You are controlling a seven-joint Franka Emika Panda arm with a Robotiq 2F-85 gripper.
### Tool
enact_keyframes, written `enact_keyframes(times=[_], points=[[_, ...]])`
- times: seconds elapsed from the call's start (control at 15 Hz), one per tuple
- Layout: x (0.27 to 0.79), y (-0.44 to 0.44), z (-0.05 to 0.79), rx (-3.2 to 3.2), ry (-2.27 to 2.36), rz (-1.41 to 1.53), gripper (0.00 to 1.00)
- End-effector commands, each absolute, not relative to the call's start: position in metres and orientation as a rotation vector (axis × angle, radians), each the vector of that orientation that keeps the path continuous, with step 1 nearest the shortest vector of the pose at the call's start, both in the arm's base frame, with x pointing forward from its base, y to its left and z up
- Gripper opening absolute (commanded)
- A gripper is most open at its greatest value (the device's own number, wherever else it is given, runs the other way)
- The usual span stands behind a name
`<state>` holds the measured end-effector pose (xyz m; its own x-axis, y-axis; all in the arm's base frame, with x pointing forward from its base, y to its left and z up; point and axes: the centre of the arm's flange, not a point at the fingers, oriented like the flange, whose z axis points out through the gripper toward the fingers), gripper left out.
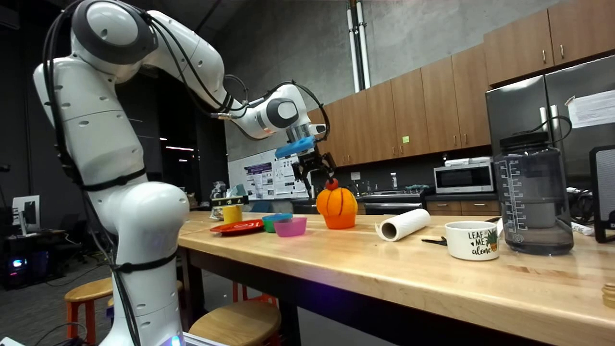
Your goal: Put the strawberry plush toy and pumpkin plush toy on the kitchen cabinet.
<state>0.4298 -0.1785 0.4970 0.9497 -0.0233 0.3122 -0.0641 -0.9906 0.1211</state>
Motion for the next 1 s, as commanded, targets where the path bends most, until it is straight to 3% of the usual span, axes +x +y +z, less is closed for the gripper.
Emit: enact_keyframes(times=[0.0,0.2,0.27,0.33,0.47,0.8,0.93], points=[[0.4445,-0.1841,0.4948,2.940,-0.128,0.556,1.00],[0.4504,-0.1858,0.4936,2.918,-0.164,0.588,1.00],[0.4514,-0.1867,0.4930,2.913,-0.177,0.596,0.75],[0.4525,-0.1873,0.4926,2.910,-0.185,0.601,0.74],[0.4531,-0.1883,0.4917,2.904,-0.203,0.615,0.61],[0.4520,-0.1912,0.4921,2.889,-0.236,0.640,0.23],[0.4515,-0.1922,0.4921,2.887,-0.244,0.643,0.23]])
